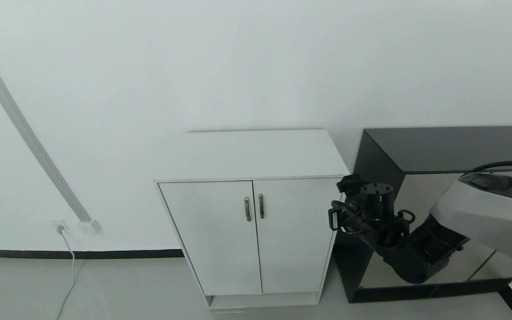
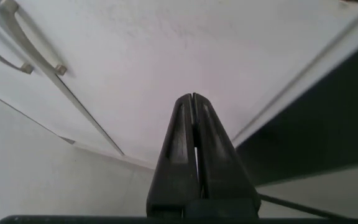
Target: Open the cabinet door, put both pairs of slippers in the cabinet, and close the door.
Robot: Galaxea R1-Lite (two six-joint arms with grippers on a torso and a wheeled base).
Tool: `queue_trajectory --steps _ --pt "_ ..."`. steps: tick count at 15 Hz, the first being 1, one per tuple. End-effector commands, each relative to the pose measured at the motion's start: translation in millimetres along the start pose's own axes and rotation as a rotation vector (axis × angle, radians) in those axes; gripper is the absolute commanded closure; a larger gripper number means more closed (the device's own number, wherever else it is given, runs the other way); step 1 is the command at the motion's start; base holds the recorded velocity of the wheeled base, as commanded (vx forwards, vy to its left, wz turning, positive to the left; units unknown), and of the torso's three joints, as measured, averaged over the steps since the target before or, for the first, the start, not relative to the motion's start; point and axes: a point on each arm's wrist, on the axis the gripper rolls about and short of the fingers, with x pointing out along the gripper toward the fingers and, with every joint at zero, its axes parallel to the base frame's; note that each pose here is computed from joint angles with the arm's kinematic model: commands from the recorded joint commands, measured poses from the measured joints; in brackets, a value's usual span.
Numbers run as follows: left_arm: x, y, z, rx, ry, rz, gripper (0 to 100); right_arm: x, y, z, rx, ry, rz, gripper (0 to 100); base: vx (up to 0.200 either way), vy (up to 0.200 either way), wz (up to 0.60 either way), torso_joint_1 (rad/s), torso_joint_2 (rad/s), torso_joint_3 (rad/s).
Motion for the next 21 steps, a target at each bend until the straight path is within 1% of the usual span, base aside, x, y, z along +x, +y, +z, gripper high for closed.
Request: queue_trajectory --steps 1,3,7,8,9,12,17,18,21 --pt "0 0.0 0.0 0.000 0.001 0.000 100 -29 -14 17 0.012 -0.038 -0.018 100 0.000 0.000 0.00 0.000 0.00 0.000" --pt "0 0.0 0.0 0.000 0.001 0.000 100 -56 -34 17 0.016 -0.027 -0.061 100 0.000 0.000 0.00 0.000 0.00 0.000" --pt "0 0.0 0.0 0.000 0.001 0.003 100 -89 -62 20 0.026 -0.014 -0.139 100 0.000 0.000 0.00 0.000 0.00 0.000" --pt "0 0.0 0.0 0.000 0.001 0.003 100 -104 -71 21 0.032 -0.013 -0.164 100 0.000 0.000 0.00 0.000 0.00 0.000" --pt "0 0.0 0.0 0.000 0.001 0.002 100 -114 -76 20 0.034 -0.010 -0.178 100 0.000 0.000 0.00 0.000 0.00 0.000" --pt "0 0.0 0.0 0.000 0.001 0.003 100 -146 -79 18 0.033 -0.003 -0.184 100 0.000 0.000 0.00 0.000 0.00 0.000" --pt "0 0.0 0.0 0.000 0.001 0.002 100 -193 -83 19 0.038 -0.042 -0.192 100 0.000 0.000 0.00 0.000 0.00 0.000" --pt "0 0.0 0.0 0.000 0.001 0.002 100 -208 -86 14 0.031 -0.042 -0.201 100 0.000 0.000 0.00 0.000 0.00 0.000" --pt "0 0.0 0.0 0.000 0.001 0.002 100 -232 -90 9 0.019 -0.056 -0.225 100 0.000 0.000 0.00 0.000 0.00 0.000"
